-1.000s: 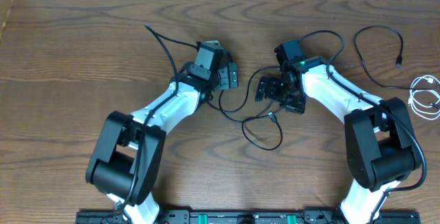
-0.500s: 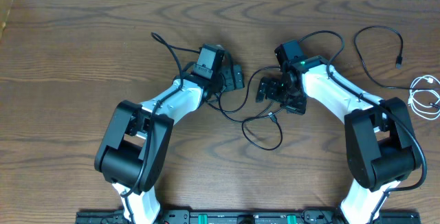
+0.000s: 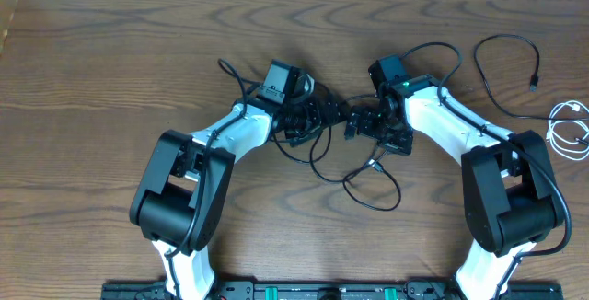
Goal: Untangle cables
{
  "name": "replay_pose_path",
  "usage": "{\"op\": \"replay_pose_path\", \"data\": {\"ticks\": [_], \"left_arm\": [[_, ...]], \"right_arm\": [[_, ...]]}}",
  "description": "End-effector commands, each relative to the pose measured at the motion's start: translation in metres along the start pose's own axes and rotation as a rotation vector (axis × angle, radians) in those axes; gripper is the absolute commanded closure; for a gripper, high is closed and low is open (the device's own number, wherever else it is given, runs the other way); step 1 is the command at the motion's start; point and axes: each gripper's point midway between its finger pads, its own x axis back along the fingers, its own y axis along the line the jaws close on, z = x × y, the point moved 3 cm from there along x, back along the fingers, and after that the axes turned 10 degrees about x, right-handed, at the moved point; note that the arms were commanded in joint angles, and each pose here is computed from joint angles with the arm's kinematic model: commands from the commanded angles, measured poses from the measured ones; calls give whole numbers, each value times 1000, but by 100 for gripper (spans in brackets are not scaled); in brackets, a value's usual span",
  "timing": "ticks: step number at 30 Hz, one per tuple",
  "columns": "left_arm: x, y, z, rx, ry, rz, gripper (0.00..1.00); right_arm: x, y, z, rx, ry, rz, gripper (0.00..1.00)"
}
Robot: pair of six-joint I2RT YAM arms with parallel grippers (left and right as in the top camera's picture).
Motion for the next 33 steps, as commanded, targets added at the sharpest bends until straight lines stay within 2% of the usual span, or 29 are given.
{"op": "replay_pose_path", "data": {"ticks": [1, 5, 8, 14, 20, 24, 28, 33], "left_arm": [[-19, 34, 20, 219, 103, -67, 2], [-13, 14, 23, 190, 176, 40, 2], [3, -2, 15, 155, 148, 103, 2], [68, -44, -7, 68, -54, 205, 2], [126, -62, -25, 36, -237, 267, 2], [141, -37, -44, 70, -338, 185, 2], [147, 26, -57, 210, -436, -72, 2], [139, 70, -56, 194, -446, -299, 2]], "right_arm": [[0, 9, 8, 42, 8, -7, 1], [-2, 16, 10, 58, 5, -10, 1], [-2, 16, 10, 59, 6, -9, 1], [-2, 16, 10, 58, 6, -9, 1], [-2, 17, 8, 61, -3, -15, 1], [-2, 21, 5, 46, -22, -27, 1], [-2, 28, 0, 68, -58, -43, 1], [-4, 41, -3, 103, -92, -59, 1]]}}
